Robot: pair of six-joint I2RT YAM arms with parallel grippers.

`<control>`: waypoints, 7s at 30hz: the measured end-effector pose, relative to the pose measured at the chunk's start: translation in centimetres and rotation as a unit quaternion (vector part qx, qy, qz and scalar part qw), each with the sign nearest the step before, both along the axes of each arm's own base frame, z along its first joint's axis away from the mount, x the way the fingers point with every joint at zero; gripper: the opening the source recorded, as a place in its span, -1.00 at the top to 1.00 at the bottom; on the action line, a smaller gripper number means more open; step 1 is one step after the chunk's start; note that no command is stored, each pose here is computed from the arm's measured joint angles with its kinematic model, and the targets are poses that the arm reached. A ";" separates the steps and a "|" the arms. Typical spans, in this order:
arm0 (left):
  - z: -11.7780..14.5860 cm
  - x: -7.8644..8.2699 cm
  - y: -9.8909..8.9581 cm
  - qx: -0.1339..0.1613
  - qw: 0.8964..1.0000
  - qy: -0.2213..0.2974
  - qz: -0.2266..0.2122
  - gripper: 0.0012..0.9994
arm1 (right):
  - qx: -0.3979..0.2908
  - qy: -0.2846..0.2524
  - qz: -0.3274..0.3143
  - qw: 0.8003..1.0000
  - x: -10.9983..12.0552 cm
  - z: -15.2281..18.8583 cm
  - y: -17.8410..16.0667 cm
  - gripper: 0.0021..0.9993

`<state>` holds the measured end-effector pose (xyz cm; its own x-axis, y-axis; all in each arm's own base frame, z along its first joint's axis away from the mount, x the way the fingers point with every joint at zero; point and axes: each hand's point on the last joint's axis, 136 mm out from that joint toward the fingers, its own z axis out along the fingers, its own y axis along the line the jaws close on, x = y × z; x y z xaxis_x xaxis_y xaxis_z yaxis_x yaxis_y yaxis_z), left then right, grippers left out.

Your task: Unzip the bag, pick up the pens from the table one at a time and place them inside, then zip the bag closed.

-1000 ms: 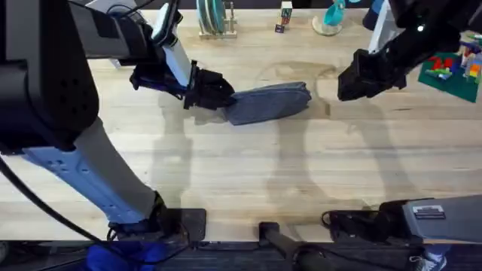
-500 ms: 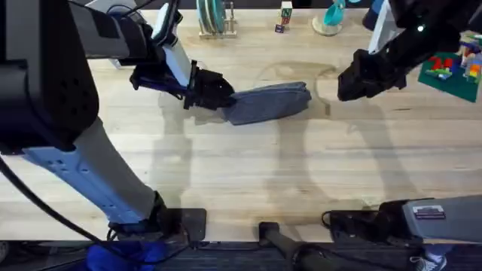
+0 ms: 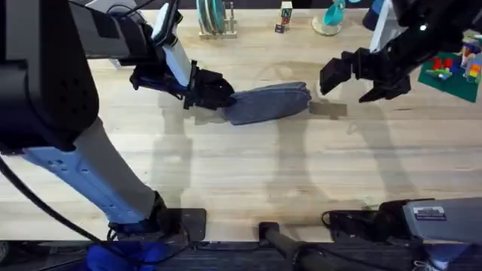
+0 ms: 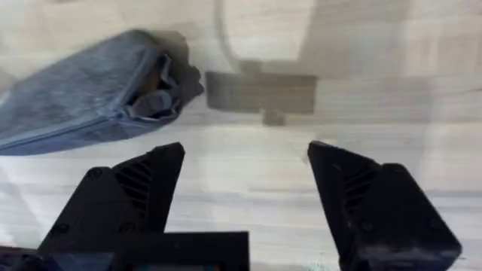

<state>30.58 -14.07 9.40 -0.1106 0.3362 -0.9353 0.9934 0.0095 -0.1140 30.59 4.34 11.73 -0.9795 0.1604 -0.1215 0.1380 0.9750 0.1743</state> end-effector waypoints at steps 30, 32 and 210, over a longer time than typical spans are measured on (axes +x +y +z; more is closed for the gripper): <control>0.0 0.0 0.0 0.000 1.000 0.003 0.001 0.92 | 0.269 -0.154 0.018 0.951 0.1 2.6 -2.5 -0.99; 0.0 0.0 0.0 0.000 1.000 0.003 0.001 0.92 | 0.283 -0.157 0.029 0.946 0.3 2.2 -2.2 -0.99; -0.2 0.2 0.1 0.005 1.000 0.007 0.005 0.92 | 0.135 -0.066 0.142 0.978 -3.9 5.5 1.1 -0.99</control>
